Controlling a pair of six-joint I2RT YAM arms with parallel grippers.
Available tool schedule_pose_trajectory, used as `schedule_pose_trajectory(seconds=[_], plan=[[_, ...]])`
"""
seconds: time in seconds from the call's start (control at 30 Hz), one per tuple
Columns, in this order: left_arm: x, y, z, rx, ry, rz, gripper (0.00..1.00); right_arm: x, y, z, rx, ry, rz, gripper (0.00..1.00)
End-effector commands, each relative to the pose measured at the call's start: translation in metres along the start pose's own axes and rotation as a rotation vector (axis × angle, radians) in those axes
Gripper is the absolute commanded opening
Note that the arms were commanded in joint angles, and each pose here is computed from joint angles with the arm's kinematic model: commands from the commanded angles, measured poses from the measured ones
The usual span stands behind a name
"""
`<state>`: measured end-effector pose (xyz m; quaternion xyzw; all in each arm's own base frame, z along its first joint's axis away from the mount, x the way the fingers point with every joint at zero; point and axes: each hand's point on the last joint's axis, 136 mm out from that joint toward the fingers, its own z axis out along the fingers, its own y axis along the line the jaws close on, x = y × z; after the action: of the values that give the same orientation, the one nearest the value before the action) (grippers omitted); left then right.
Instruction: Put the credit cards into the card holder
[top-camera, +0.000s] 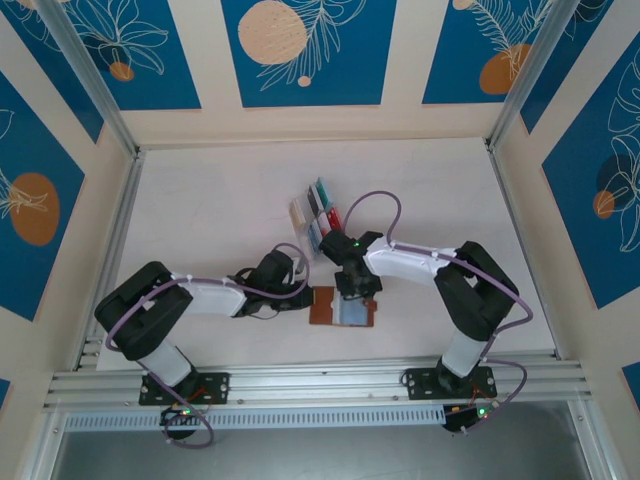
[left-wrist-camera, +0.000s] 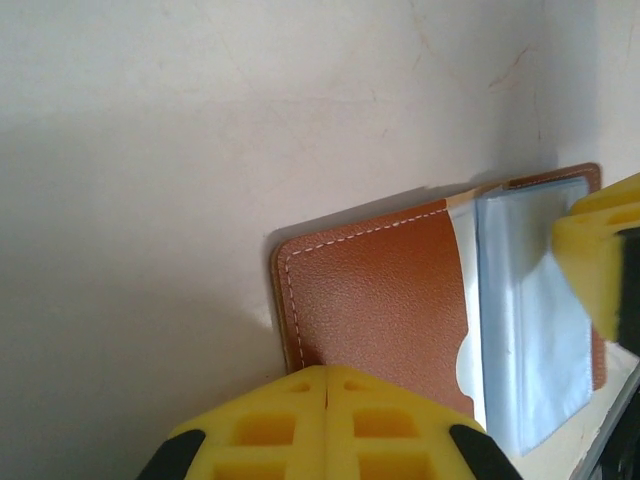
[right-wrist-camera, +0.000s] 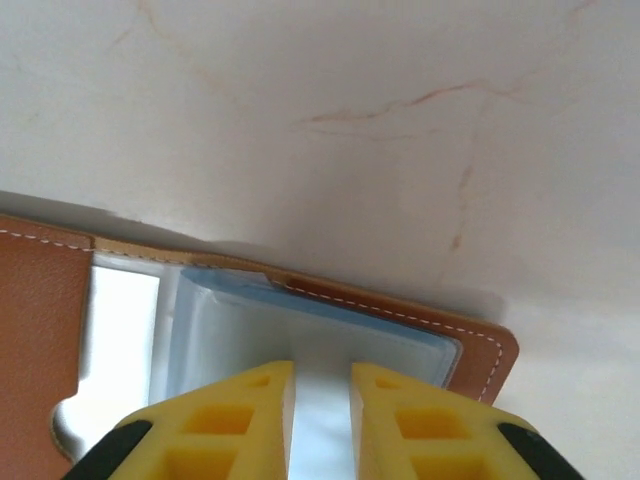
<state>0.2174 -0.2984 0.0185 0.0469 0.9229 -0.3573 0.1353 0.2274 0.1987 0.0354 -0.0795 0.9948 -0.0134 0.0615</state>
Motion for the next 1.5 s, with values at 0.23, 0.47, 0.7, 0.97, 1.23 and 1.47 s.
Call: schedule_pose_trajectory(seconds=[0.23, 0.47, 0.7, 0.97, 1.23, 1.47], plan=[[0.046, 0.054, 0.007, -0.181, 0.128, -0.068, 0.0, 0.005, -0.013, 0.006, 0.025, 0.033, 0.0, 0.26], [0.046, 0.054, 0.008, -0.178, 0.13, -0.068, 0.0, 0.014, -0.012, 0.02, 0.03, 0.078, 0.001, 0.28], [0.046, 0.054, 0.007, -0.175, 0.125, -0.067, 0.0, 0.026, -0.011, 0.036, 0.041, 0.138, 0.014, 0.28], [0.047, 0.055, 0.006, -0.179, 0.124, -0.071, 0.0, 0.028, -0.011, 0.039, 0.061, 0.141, 0.004, 0.11], [0.049, 0.055, 0.007, -0.18, 0.129, -0.069, 0.0, 0.012, -0.016, 0.02, 0.121, 0.071, -0.026, 0.04], [0.053, 0.054, 0.01, -0.186, 0.134, -0.064, 0.0, -0.002, 0.0, -0.01, 0.062, -0.004, -0.058, 0.0]])
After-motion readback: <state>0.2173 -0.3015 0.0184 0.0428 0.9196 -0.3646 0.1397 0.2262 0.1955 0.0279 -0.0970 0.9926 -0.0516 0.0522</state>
